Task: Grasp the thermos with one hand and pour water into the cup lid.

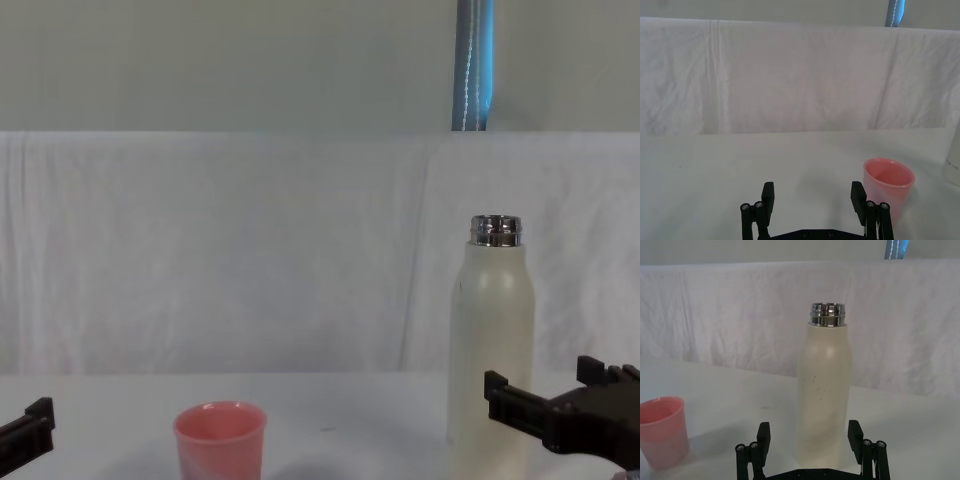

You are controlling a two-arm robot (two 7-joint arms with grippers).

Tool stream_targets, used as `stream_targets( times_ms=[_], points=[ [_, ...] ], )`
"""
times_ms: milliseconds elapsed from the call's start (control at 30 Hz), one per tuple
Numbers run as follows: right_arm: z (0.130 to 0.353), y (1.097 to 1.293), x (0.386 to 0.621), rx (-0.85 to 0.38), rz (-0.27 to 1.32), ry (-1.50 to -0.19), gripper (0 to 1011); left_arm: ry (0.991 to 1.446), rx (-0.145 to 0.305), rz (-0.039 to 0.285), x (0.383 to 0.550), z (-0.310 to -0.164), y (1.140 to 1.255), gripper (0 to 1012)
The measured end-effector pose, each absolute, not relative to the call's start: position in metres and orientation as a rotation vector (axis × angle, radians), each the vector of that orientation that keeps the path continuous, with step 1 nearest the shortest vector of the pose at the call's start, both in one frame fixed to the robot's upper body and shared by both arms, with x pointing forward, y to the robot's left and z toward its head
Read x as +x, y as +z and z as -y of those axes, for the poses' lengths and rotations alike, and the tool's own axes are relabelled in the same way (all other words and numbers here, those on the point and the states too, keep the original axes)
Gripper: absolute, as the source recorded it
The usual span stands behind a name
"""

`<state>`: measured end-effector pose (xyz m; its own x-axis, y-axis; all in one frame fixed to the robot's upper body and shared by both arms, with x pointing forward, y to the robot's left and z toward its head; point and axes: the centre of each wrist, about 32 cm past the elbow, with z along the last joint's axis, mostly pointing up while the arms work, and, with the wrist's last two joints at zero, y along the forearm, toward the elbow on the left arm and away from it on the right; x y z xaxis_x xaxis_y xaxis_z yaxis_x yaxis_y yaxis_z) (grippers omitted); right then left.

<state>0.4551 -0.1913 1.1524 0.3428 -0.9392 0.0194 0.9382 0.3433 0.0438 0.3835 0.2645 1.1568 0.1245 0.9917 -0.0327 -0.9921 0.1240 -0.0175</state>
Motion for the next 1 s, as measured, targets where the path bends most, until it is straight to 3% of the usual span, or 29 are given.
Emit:
stream_targets(
  times_ms=[367, 1000],
  points=[
    [0.1921, 1.1432, 0.4546, 0.011, 0.046, -1.209, 1002, 1.446, -0.038, -0.014, 0.3835, -0.2645, 1.1568, 1001],
    [0.1921, 1.1435, 0.4545, 0.012, 0.046, -1.209, 1002, 1.446, -0.038, -0.014, 0.3835, -0.2645, 1.1568, 1001]
  ],
)
